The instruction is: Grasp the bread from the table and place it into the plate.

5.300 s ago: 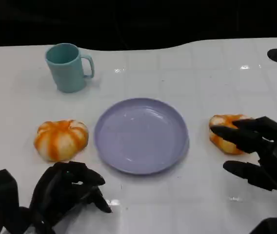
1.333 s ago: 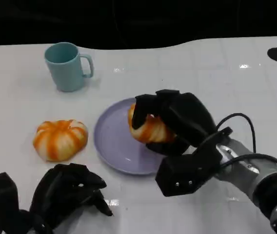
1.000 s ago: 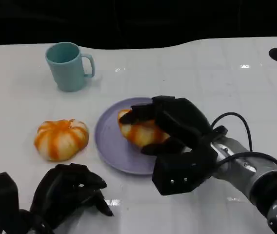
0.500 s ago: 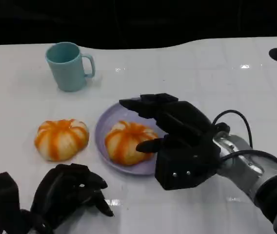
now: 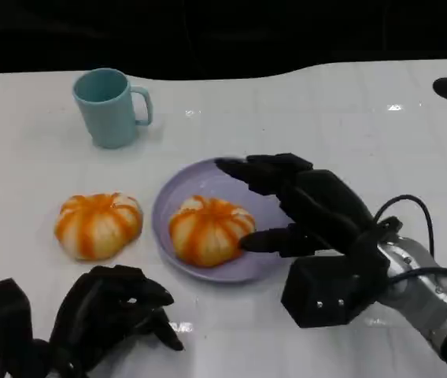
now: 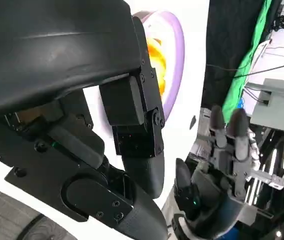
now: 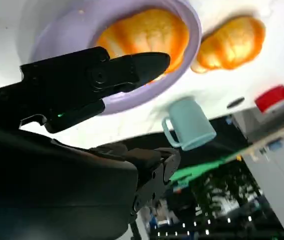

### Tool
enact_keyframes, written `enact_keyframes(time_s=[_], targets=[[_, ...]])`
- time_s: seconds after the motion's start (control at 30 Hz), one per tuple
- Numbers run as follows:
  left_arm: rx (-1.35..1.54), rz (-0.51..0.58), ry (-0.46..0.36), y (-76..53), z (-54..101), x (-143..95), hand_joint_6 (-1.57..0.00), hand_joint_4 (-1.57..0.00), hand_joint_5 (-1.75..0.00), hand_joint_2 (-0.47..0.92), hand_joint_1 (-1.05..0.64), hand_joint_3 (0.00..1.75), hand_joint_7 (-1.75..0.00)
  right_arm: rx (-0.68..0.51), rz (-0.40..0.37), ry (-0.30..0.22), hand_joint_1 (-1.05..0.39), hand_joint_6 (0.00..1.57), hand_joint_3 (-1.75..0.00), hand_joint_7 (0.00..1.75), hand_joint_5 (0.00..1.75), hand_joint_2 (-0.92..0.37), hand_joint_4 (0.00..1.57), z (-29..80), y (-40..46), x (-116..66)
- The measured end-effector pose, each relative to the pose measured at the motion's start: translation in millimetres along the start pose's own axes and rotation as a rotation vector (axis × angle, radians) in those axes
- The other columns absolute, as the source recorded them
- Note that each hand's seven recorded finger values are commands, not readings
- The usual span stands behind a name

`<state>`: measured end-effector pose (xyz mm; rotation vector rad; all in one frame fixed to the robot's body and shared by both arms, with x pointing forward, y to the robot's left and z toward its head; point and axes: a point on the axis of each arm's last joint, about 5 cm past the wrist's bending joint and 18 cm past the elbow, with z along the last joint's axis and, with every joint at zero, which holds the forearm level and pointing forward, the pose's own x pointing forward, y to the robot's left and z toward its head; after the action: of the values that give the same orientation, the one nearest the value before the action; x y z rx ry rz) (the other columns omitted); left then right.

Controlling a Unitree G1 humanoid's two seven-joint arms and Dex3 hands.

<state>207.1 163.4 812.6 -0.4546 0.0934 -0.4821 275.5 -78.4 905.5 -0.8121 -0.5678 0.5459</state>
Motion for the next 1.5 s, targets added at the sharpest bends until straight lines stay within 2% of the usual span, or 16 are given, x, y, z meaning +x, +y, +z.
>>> enact_keyframes(time_s=[0.07, 0.27, 0.43, 0.67, 0.7, 0.73, 0.77, 0.83, 1.03, 1.17, 1.33, 1.5], targets=[[0.0, 0.001, 0.0, 0.0, -0.1, 0.0, -1.57, -1.57, -0.59, 0.72, -1.05, 0.0, -0.2, 0.011, -0.054, -0.019, -0.45, 0.54, -0.03, 0.15, 0.53, -0.92, 0.37, -1.3, -0.4, -5.9], [-0.002, 0.001, 0.002, -0.1, -0.7, 0.2, -1.57, -1.57, -0.6, 0.71, -1.05, 0.0, -0.21, 0.02, -0.161, -0.039, -0.22, 0.77, -0.01, 0.29, 0.89, -0.9, 0.51, -6.3, -1.0, -23.7], [-0.004, 0.003, 0.003, -0.7, -1.2, 0.7, -1.57, -1.57, -0.6, 0.72, -1.05, 0.0, -0.21, 0.015, -0.205, -0.051, -0.15, 0.92, -0.02, 0.42, 1.09, -0.91, 0.69, -10.3, -4.6, -36.5], [0.0, 0.01, 0.0, -2.1, -1.6, 1.9, -1.57, -1.57, -0.6, 0.72, -1.05, 0.0, -0.21, 0.019, -0.231, -0.045, -0.08, 0.99, -0.05, 0.64, 1.39, -0.9, 0.82, -17.9, -10.3, -60.3], [0.001, 0.009, 0.0, -2.2, -1.6, 2.0, -1.57, -1.57, -0.6, 0.72, -1.05, 0.0, -0.21, 0.018, -0.233, -0.041, -0.07, 0.97, -0.1, 0.69, 1.42, -0.88, 0.82, -18.7, -11.2, -63.2], [0.002, 0.008, 0.001, -2.5, -1.6, 2.3, -1.57, -1.57, -0.6, 0.72, -1.05, 0.0, -0.21, 0.015, -0.233, -0.038, -0.07, 0.95, -0.29, 0.74, 1.44, -0.79, 0.82, -19.1, -11.8, -66.4], [0.002, 0.007, 0.001, -2.6, -1.7, 2.4, -1.57, -1.57, -0.6, 0.72, -1.05, 0.0, -0.21, 0.011, -0.231, -0.036, -0.07, 0.94, -0.62, 0.8, 1.47, -0.62, 0.83, -19.4, -12.3, -69.9], [0.002, 0.007, 0.001, -2.8, -1.8, 2.6, -1.57, -1.57, -0.6, 0.72, -1.05, 0.0, -0.21, 0.007, -0.231, -0.028, -0.08, 0.93, -0.84, 0.84, 1.48, -0.5, 0.83, -19.9, -13.3, -75.5], [0.003, 0.01, 0.0, -3.8, -2.2, 3.3, -1.57, -1.57, -0.6, 0.72, -1.05, 0.0, -0.21, 0.003, -0.177, 0.005, -0.09, 0.89, -1.0, 0.97, 1.54, -0.45, 0.81, -18.9, -13.4, -95.7], [0.005, 0.008, -0.002, -4.3, -2.2, 3.8, -1.57, -1.57, -0.59, 0.72, -1.05, 0.0, -0.21, 0.019, -0.143, 0.047, -0.13, 0.84, -1.23, 1.16, 1.61, -0.39, 0.82, -18.2, -15.6, -108.0], [0.002, 0.009, -0.001, -4.7, -2.4, 4.3, -1.57, -1.57, -0.59, 0.71, -1.05, 0.0, -0.21, 0.019, -0.095, 0.062, -0.14, 0.88, -1.26, 1.22, 1.67, -0.37, 0.9, -11.4, -18.4, -119.8], [0.001, 0.009, 0.0, -4.7, -2.3, 4.6, -1.57, -1.57, -0.58, 0.71, -1.05, 0.0, -0.2, 0.023, -0.086, 0.093, -0.15, 0.85, -1.27, 1.33, 1.74, -0.34, 0.87, -8.8, -16.9, -129.4]])
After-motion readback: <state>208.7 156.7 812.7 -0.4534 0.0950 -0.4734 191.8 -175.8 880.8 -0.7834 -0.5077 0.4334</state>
